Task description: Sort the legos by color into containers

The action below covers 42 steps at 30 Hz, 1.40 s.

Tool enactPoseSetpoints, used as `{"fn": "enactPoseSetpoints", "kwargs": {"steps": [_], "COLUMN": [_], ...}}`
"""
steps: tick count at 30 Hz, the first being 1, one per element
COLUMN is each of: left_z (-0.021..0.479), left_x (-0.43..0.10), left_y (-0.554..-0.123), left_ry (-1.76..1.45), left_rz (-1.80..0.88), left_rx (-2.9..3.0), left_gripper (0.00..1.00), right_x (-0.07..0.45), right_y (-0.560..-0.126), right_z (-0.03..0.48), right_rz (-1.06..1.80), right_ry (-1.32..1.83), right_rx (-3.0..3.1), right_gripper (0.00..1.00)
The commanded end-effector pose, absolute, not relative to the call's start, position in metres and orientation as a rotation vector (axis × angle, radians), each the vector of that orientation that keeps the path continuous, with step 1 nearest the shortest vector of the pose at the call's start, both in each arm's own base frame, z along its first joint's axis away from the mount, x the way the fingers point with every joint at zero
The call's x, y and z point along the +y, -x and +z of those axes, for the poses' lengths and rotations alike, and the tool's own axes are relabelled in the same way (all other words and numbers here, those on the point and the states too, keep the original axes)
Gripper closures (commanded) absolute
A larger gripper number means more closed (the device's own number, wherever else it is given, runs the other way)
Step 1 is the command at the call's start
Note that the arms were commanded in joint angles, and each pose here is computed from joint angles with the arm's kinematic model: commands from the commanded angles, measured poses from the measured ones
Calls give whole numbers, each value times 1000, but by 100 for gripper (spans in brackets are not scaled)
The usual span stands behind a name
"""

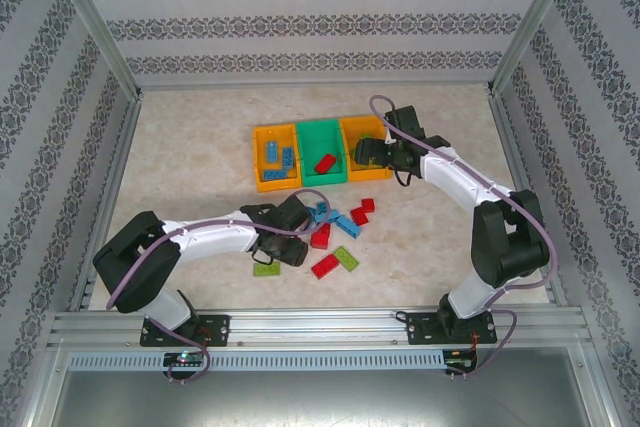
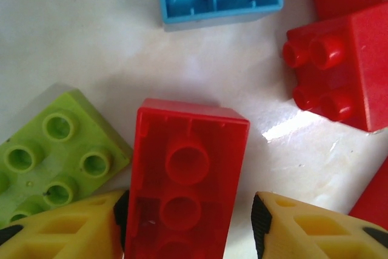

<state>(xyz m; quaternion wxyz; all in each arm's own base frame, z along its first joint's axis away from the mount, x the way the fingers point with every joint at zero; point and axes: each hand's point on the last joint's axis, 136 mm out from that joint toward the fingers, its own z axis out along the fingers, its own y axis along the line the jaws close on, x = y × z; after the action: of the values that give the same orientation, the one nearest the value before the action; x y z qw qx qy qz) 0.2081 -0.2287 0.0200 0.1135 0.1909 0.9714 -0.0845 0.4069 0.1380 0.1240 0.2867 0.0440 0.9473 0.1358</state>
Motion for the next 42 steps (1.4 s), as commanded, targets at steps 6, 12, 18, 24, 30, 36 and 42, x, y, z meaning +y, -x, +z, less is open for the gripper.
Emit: {"fn": "enactPoseSetpoints", "kwargs": {"steps": [6,12,18,24,30,36,42], "left_z": [25,36,76,124,157,152,136], "left_x": [-243,-241,-236,-234,-253,-278,-273], "left_y": [-216,-222,-245,-304,-387,-452,-489], "left_ry": [-591,-542,-512,-403,-316,-216,-115], "left_rz": [-248,-224,-134,-145,-277,-522,-522], "left_rx": [2816,2797,2703,2595,2536,2581,2615], "left_gripper": [68,76,76,76,75,75,71], "right_x": [137,132,126,132,146,156,169], "right_y": [-402,-395,-374,-335,-294,-250,-215], "right_z": [132,139,134,124,110,93,77], "right_rz": [410,388,374,287,242,212,252], "right_ry": [-134,-117,-123,-118,-38,79,90], "right_rx": [2504,2480,2486,2509,2499,2505,2506], "right_gripper": [2,2,2,2,3,5,7]}}
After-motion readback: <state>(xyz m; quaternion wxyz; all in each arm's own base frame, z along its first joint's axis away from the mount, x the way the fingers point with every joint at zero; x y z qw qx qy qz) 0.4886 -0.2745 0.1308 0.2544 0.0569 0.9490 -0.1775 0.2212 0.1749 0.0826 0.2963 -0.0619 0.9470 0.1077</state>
